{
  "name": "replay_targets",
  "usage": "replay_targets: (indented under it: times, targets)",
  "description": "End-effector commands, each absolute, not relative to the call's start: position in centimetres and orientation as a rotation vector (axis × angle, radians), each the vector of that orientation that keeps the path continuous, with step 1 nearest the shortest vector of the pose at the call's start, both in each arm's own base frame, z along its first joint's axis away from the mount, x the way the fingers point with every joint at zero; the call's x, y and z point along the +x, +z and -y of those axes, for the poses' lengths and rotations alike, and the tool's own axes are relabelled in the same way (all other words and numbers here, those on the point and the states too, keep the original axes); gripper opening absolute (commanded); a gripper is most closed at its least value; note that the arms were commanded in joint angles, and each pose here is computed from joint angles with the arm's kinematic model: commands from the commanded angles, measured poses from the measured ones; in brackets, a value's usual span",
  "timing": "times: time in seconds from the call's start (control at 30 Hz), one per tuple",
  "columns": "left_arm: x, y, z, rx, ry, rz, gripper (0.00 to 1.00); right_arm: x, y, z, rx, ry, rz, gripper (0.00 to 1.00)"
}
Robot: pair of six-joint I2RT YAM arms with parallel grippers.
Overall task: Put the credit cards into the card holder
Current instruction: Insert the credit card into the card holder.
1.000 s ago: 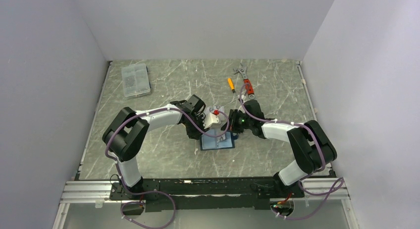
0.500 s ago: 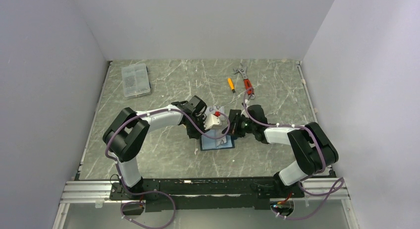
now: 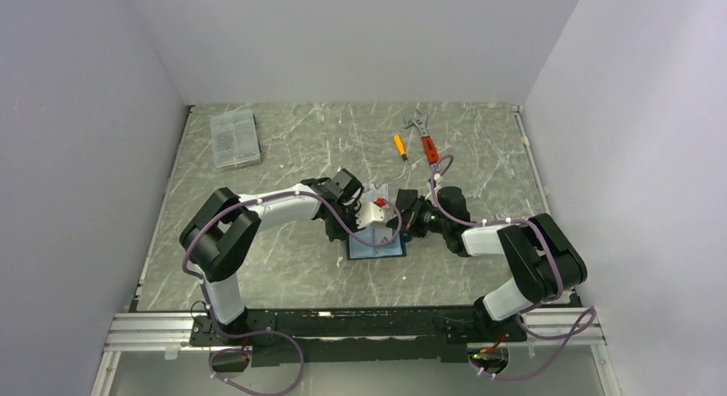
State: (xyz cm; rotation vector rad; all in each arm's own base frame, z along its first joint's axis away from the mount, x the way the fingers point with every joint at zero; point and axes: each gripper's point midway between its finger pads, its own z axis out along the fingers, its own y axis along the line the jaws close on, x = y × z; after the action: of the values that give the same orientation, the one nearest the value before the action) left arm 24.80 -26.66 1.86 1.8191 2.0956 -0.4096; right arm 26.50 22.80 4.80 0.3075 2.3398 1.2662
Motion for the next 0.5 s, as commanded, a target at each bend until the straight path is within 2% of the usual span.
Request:
replay_targets:
  times: [0.0,0.17,0.23,0.47]
  targets:
    - [23.1,1.4,27.2,1.891,-0.442,-2.088,0.08,27.8,6.4,-23.3,0.284,1.317,-2.229,0.00]
    - [22.7,1.1,27.4,1.911,-0.428,-2.090,0.06,27.6,5.8,-23.5,0.294,1.353,-2.230,0.00]
    - [22.5,1.2,27.6,1.913,-0.443,-2.082,0.00,27.4,5.6,-23.6,0.289,1.353,-2.240,0.00]
    - [22.1,1.1,27.7,1.935,-0.444,-2.089,0.00,26.8,4.1,-23.4,0.280,1.332,-2.288,0.00]
